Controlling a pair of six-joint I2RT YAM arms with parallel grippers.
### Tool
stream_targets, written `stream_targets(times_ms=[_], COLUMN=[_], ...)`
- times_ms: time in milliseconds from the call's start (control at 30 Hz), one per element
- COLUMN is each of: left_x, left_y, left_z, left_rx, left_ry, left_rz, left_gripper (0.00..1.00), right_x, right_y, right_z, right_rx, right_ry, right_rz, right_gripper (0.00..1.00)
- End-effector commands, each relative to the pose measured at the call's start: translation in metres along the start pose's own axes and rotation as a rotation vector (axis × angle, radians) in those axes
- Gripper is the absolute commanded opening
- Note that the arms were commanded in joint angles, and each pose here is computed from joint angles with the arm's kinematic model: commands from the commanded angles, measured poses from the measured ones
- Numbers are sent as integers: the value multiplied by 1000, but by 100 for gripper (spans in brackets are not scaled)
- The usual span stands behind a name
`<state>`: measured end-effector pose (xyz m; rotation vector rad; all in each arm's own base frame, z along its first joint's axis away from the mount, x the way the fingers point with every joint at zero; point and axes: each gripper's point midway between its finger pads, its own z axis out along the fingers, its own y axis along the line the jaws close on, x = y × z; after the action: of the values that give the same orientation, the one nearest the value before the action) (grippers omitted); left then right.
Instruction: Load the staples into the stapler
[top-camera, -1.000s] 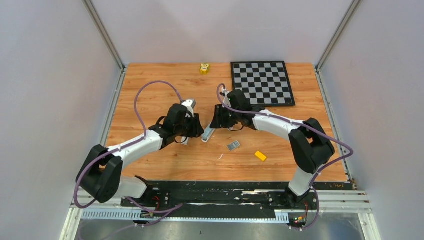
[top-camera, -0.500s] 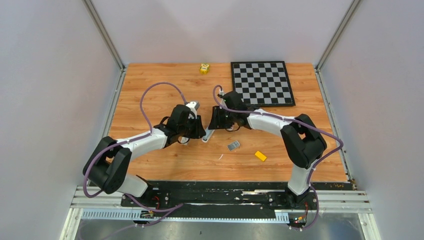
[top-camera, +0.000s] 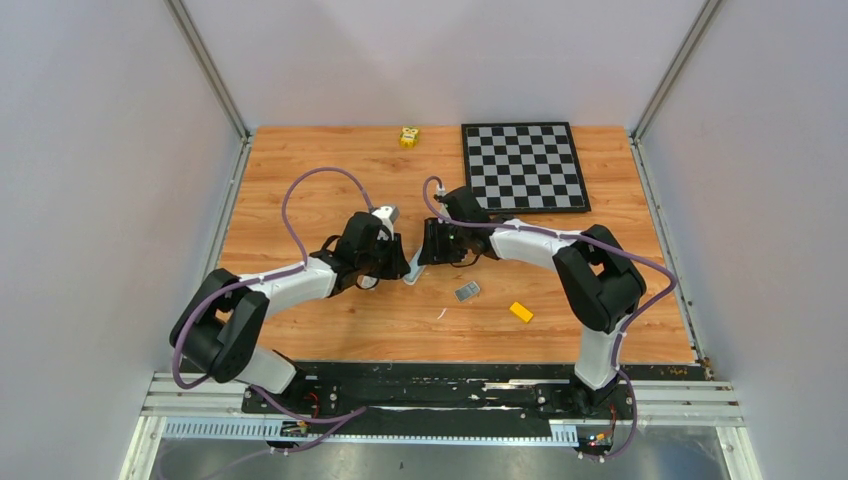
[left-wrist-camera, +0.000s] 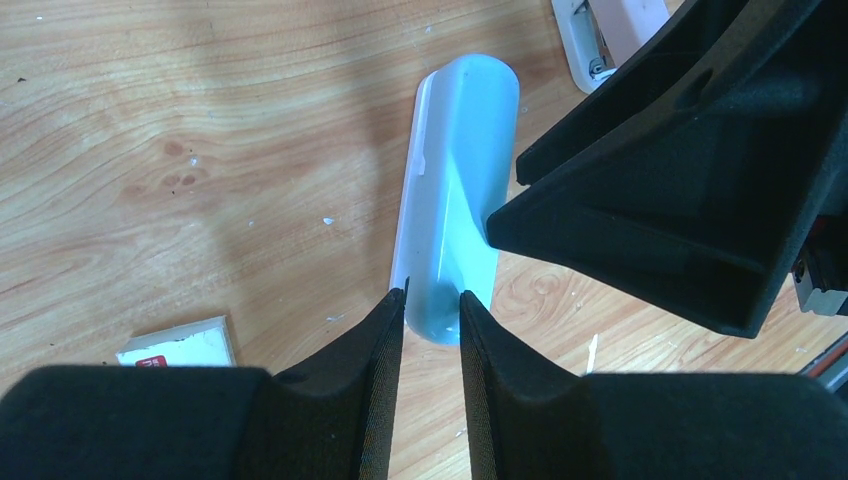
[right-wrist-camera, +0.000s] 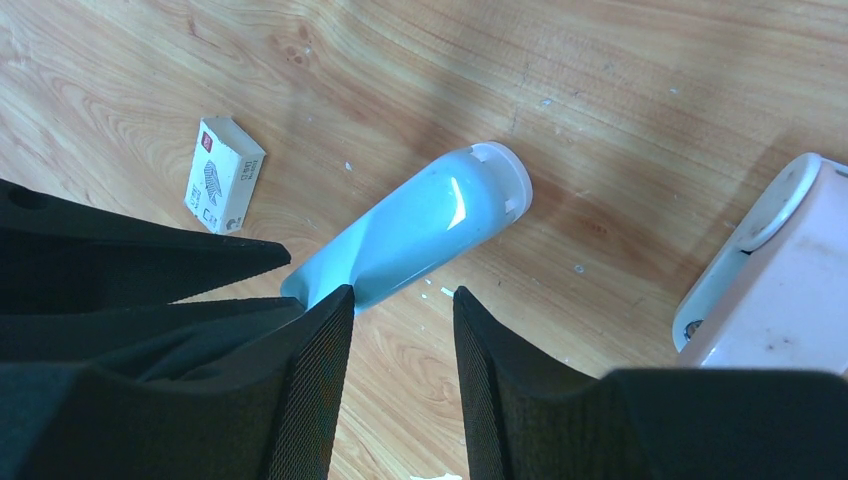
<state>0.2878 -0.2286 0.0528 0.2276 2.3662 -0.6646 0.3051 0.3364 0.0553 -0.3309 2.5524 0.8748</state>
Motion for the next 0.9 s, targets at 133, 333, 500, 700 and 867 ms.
stream_targets(times_ms=[133, 333, 500, 700, 867], left_x=[32, -2, -30, -41, -54], left_y=[23, 11, -3, -14, -36], left_z=[1, -9, -26, -33, -60], left_rx=[-84, -81, -61, -26, 49], left_ry=[90, 41, -4, 9, -14], left_rz=[-9, 26, 82, 141, 154], left_gripper=[29, 38, 49, 56, 74], right_x=[13, -11, -24, -23, -17], right_y=[-8, 7, 9, -6, -20], right_z=[5, -20, -57, -107, -160], right_rx=[50, 49, 101, 216, 324], right_ry=[45, -6, -65, -135, -209], right_rz=[-18, -89, -164, -225, -242], right_gripper=[45, 48, 57, 94, 100])
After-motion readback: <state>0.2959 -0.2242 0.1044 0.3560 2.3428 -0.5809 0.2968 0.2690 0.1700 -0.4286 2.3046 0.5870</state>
